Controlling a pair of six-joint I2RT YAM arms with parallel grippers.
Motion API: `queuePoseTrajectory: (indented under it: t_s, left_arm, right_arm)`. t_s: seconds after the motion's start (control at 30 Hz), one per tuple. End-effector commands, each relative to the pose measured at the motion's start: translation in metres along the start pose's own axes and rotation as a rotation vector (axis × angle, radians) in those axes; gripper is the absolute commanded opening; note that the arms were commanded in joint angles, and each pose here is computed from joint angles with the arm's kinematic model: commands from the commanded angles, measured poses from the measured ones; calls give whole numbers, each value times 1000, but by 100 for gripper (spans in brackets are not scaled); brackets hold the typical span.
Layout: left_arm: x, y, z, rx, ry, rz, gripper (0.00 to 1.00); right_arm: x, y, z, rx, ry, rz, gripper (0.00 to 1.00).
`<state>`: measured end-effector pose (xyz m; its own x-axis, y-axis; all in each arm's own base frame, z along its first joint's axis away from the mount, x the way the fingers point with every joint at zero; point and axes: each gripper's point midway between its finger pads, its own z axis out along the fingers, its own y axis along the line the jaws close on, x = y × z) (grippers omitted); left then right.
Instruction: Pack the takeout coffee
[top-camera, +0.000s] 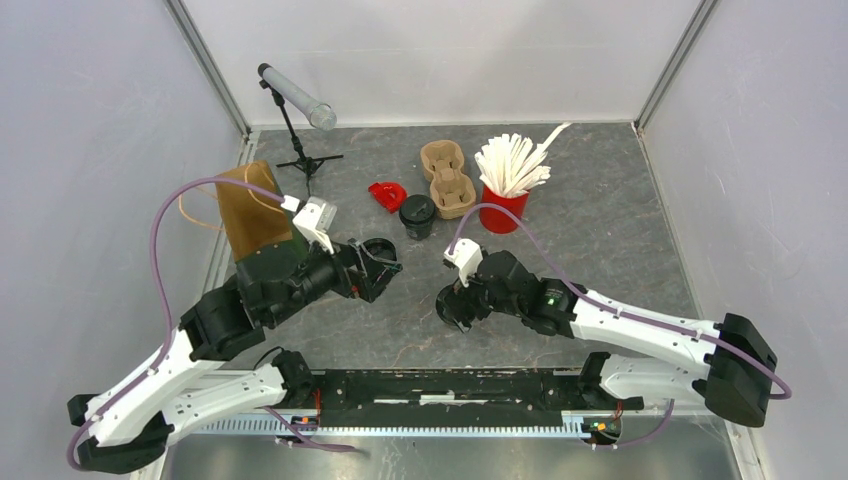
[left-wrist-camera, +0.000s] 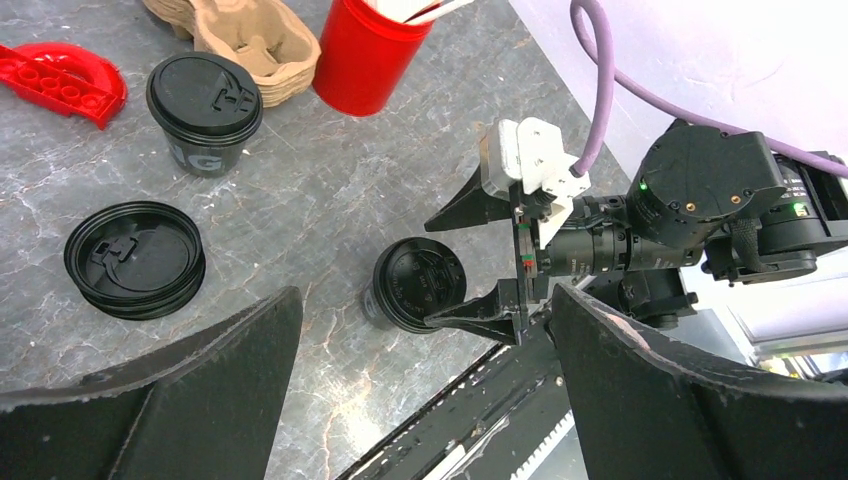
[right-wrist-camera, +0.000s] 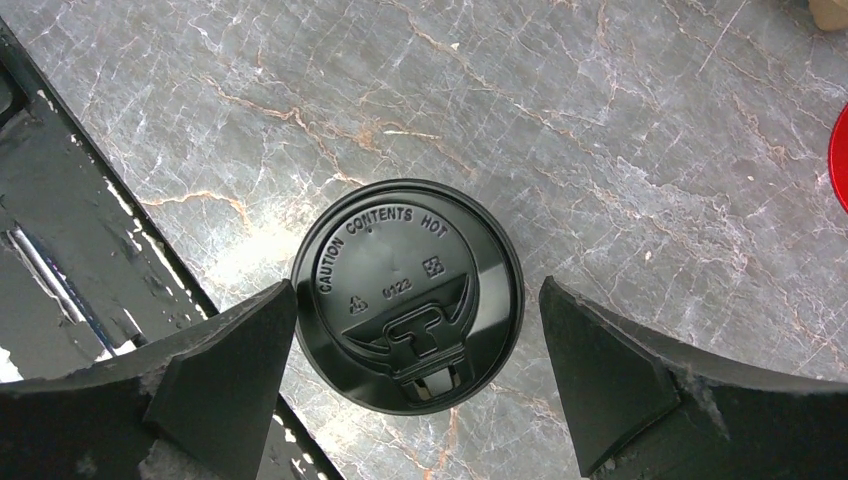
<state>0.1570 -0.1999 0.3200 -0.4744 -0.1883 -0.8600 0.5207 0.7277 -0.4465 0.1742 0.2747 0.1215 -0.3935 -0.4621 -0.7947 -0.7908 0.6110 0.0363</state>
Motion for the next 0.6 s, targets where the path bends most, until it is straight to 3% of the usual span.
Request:
queuePoseTrajectory:
  t_s: [0.0, 0.57]
  left_arm:
    - [2, 11, 2, -37, -10, 55, 100]
    - [9, 18, 8, -69, 5, 63, 100]
  right_arm:
    - [-22, 2, 0, 1, -52, -19, 98]
    - [-39, 1, -13, 18, -94, -19, 98]
